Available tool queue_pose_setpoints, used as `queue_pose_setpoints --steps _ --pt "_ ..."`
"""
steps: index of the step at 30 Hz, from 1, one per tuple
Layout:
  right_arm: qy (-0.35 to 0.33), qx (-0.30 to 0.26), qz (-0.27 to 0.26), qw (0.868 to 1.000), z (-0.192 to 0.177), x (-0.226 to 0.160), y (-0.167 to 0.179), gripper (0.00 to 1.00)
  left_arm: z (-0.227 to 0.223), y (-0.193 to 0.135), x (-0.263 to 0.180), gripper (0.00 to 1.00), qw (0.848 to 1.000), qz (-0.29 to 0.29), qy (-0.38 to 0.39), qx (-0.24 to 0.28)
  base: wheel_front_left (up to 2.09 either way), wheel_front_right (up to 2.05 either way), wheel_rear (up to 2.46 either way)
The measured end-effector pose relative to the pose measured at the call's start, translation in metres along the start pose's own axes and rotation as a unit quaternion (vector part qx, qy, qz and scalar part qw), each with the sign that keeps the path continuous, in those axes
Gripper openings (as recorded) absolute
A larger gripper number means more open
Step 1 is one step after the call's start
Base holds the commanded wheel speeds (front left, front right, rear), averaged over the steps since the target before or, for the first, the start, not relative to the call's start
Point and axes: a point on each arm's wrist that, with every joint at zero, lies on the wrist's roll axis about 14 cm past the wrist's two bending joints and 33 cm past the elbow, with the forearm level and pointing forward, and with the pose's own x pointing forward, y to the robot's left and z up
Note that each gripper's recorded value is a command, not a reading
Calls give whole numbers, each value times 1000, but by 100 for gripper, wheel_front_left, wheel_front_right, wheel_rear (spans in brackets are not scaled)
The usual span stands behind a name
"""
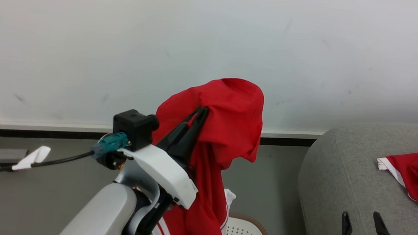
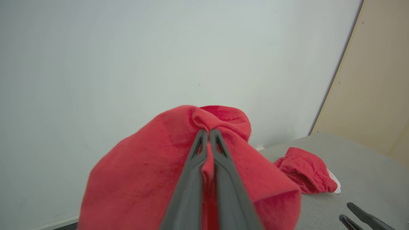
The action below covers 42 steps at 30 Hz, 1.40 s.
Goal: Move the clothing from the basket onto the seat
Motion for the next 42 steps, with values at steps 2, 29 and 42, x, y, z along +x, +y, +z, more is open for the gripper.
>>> queue_pose_setpoints --steps 2,29,42 --pt "2 4 8 1000 -1 -4 6 100 8 -4 -1 0 1000 -4 -8 3 0 0 0" --pt "-15 -66 210 975 15 14 100 100 16 -35 -4 0 999 -44 -10 -5 0 0 0" --pt "33 -162 350 922 -10 33 166 100 18 -65 -6 0 996 -90 -1 -15 0 0 0"
